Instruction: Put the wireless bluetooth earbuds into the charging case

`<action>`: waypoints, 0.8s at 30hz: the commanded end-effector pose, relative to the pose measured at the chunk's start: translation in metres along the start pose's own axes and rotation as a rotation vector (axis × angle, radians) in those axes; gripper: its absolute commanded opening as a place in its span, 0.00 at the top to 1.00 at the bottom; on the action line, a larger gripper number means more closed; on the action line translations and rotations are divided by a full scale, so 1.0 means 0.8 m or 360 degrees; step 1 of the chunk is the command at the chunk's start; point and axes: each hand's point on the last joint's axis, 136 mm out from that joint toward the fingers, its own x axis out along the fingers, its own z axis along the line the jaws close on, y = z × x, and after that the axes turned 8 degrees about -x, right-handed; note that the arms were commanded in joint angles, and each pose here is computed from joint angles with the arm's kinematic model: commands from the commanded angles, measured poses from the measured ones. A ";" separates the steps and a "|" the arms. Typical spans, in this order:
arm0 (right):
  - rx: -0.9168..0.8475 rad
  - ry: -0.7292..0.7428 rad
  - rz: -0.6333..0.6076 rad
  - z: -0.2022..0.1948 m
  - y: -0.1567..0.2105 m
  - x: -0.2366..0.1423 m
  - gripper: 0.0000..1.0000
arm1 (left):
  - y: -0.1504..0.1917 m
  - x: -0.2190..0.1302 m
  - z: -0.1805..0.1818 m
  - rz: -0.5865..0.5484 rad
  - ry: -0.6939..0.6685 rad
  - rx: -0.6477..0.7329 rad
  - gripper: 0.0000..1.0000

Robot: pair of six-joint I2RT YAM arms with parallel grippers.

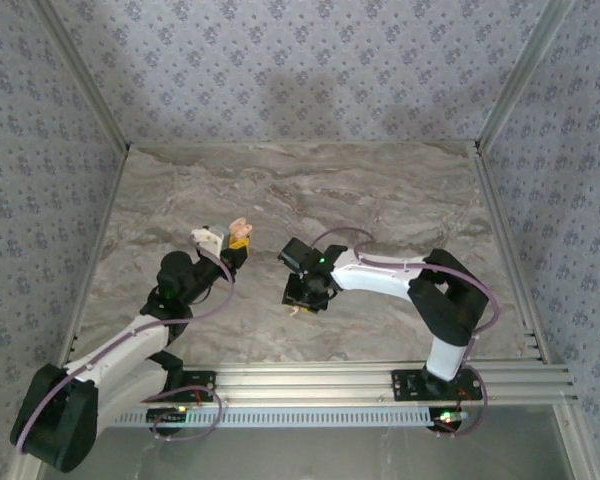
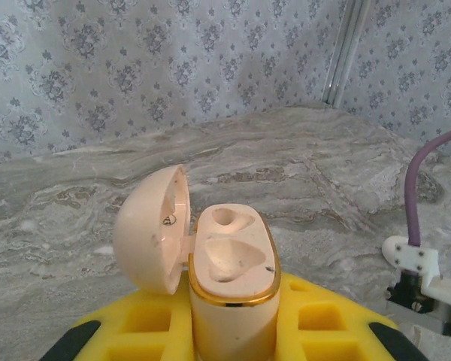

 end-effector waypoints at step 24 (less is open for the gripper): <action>-0.0197 0.0178 0.0010 0.003 -0.025 -0.020 0.61 | -0.014 -0.009 0.006 -0.0062 -0.0053 0.0056 0.83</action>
